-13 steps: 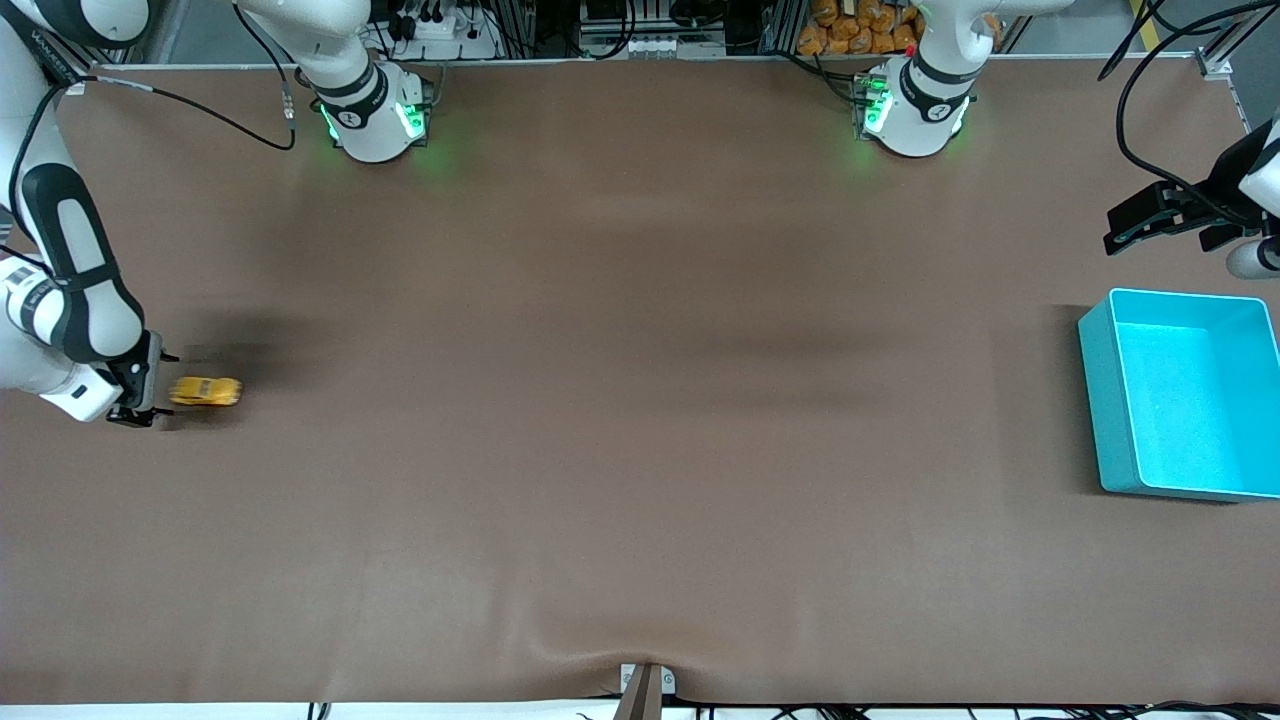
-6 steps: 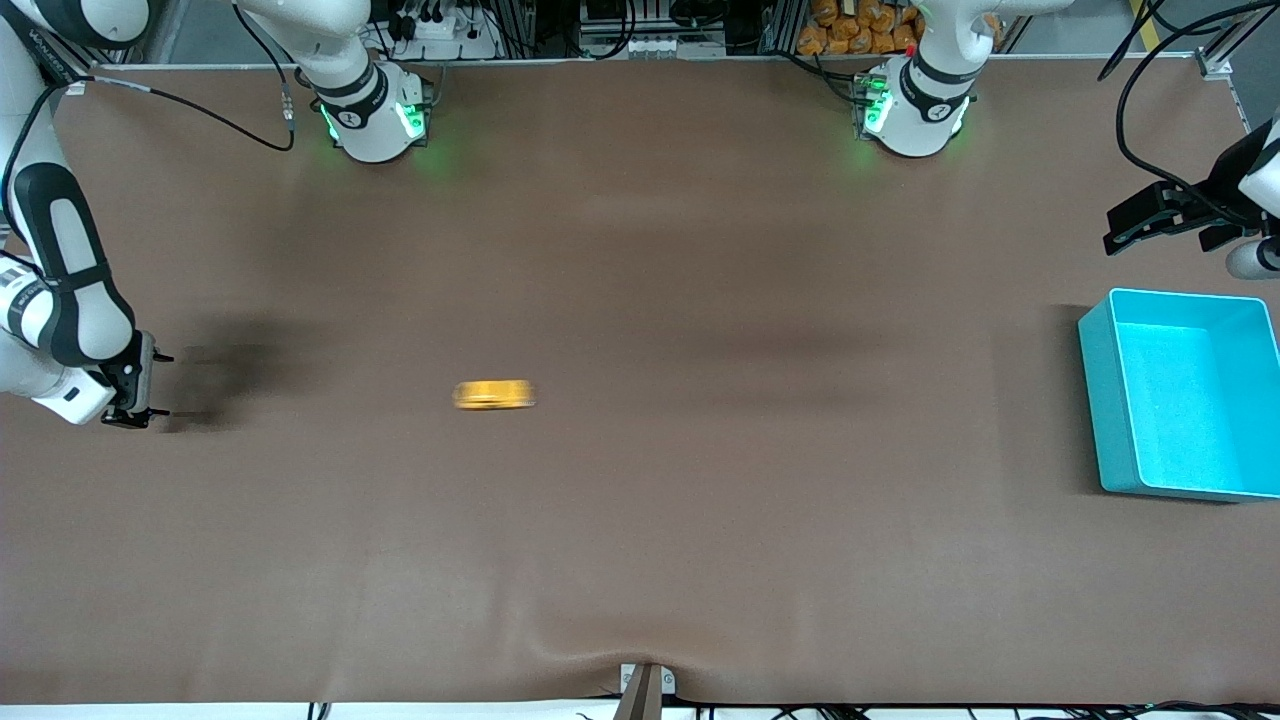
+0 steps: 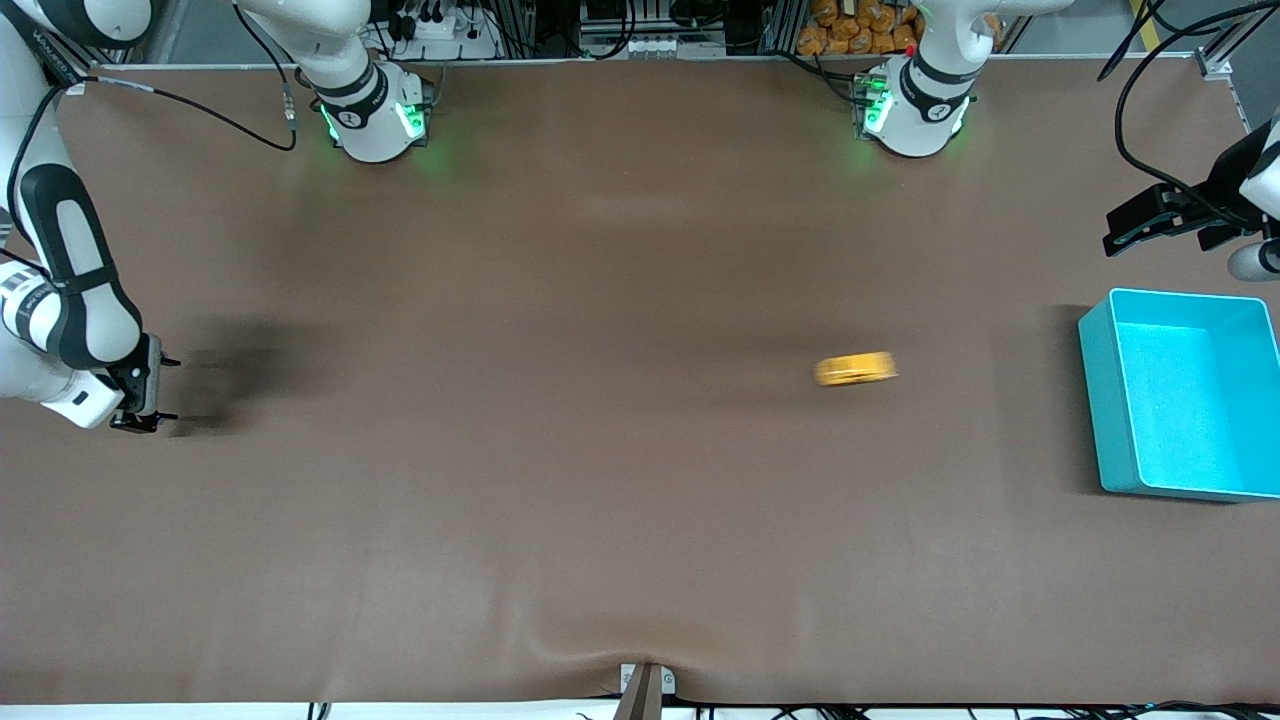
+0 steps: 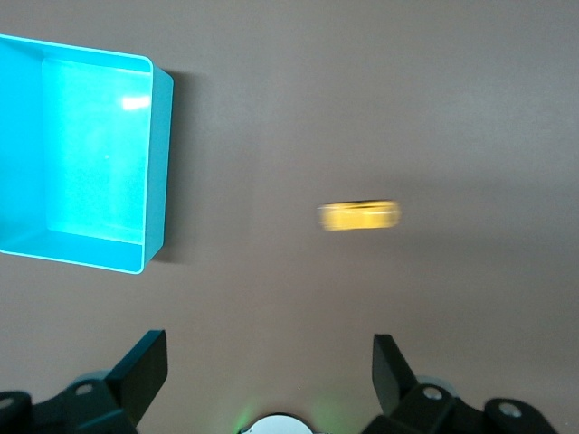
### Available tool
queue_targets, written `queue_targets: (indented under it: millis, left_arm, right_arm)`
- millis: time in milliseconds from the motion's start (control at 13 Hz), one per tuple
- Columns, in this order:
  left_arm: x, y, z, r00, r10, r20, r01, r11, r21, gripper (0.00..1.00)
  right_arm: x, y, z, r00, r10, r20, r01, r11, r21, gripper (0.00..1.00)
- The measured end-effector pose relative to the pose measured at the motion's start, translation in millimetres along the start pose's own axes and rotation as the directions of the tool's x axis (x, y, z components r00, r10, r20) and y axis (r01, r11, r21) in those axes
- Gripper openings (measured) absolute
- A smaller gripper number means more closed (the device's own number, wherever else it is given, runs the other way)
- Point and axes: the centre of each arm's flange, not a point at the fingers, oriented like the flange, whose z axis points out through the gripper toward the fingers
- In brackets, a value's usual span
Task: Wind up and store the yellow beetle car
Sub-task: 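Open the right gripper to release the car toward the blue bin, then grasp the car with the left gripper while the right gripper withdraws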
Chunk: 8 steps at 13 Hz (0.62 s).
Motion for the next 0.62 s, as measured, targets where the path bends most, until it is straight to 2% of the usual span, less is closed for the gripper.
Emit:
queue_targets:
  millis: [385,615]
  left_arm:
    - [0.2,0.0,3.5,1.000,-0.025,0.008,0.025,1.000,0.001,1.00]
    - [0.8,0.7,20.4,0.987,-0.154,0.044,0.154,0.988,0.012,1.00]
  right_arm:
    - [-3.3,3.0,-13.6,1.000,0.003,-0.019,-0.002,0.999,0.033,1.00]
    - [-4.8,3.2,-15.4,1.000,0.005,-0.019,-0.004,0.999,0.032,1.00]
